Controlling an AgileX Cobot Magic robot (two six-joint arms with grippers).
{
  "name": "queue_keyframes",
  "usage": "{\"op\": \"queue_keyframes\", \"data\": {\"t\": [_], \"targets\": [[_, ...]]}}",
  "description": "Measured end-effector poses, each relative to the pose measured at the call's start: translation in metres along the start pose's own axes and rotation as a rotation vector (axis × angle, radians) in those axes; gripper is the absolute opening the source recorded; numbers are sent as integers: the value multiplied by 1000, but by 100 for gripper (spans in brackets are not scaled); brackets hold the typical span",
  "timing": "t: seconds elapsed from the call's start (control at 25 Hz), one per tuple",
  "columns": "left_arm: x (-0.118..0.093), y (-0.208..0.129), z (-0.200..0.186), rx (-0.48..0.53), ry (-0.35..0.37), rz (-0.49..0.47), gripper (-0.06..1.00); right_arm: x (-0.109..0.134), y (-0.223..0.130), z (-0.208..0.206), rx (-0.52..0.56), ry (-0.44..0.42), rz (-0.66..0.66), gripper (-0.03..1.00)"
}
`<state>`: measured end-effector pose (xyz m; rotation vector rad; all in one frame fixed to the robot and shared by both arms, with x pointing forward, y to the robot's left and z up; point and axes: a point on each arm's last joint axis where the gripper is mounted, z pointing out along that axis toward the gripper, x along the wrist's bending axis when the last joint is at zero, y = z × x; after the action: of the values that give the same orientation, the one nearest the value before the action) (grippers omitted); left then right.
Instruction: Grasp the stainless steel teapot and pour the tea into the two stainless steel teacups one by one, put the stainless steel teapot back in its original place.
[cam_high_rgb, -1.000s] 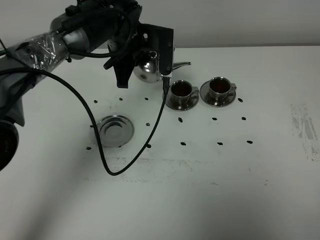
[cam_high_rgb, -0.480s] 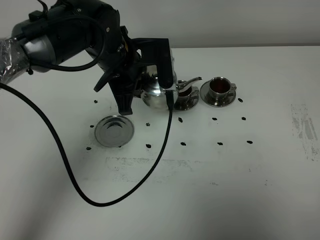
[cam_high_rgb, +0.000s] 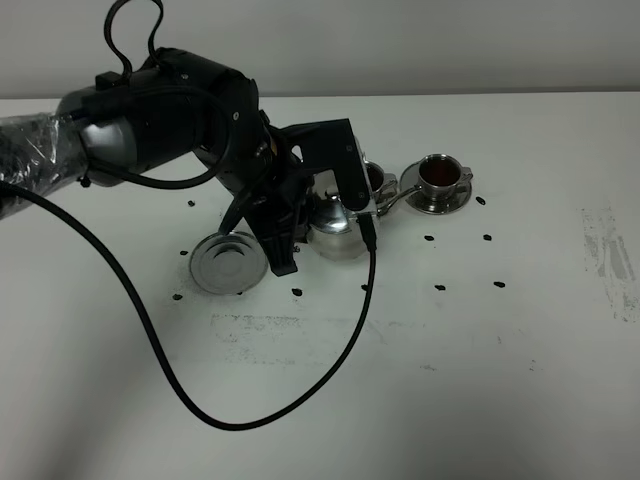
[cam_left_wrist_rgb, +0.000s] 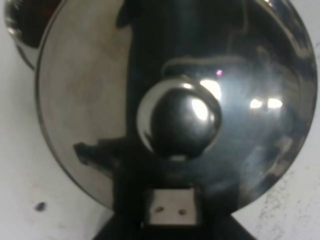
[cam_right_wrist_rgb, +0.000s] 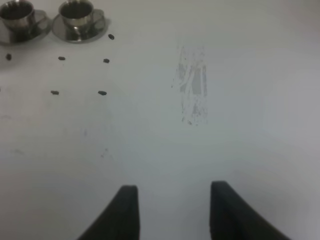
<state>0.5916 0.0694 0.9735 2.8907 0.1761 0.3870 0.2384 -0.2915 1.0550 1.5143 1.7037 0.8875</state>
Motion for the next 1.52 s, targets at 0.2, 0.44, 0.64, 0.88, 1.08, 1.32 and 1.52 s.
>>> {"op": "queue_keyframes", "data": {"t": [0.2, 0.44, 0.64, 0.88, 1.08, 1.32, 1.52], "targets": [[-4, -1, 25, -9, -26, -36, 18, 0, 0, 0, 0, 0, 0, 33], [-7, 2, 50, -25, -23, -92, 18, 0, 0, 0, 0, 1, 0, 33], [-7, 2, 53, -26, -23, -105, 18, 0, 0, 0, 0, 1, 0, 33], [-6, 4, 24, -36, -14, -157, 18, 0, 0, 0, 0, 1, 0, 33], [6, -11, -6, 3, 18, -299, 18, 0, 0, 0, 0, 1, 0, 33], [18, -44, -29, 73, 54, -494, 18, 0, 0, 0, 0, 0, 0, 33], [11, -76, -35, 97, 58, -575, 18, 0, 0, 0, 0, 0, 0, 33]]}}
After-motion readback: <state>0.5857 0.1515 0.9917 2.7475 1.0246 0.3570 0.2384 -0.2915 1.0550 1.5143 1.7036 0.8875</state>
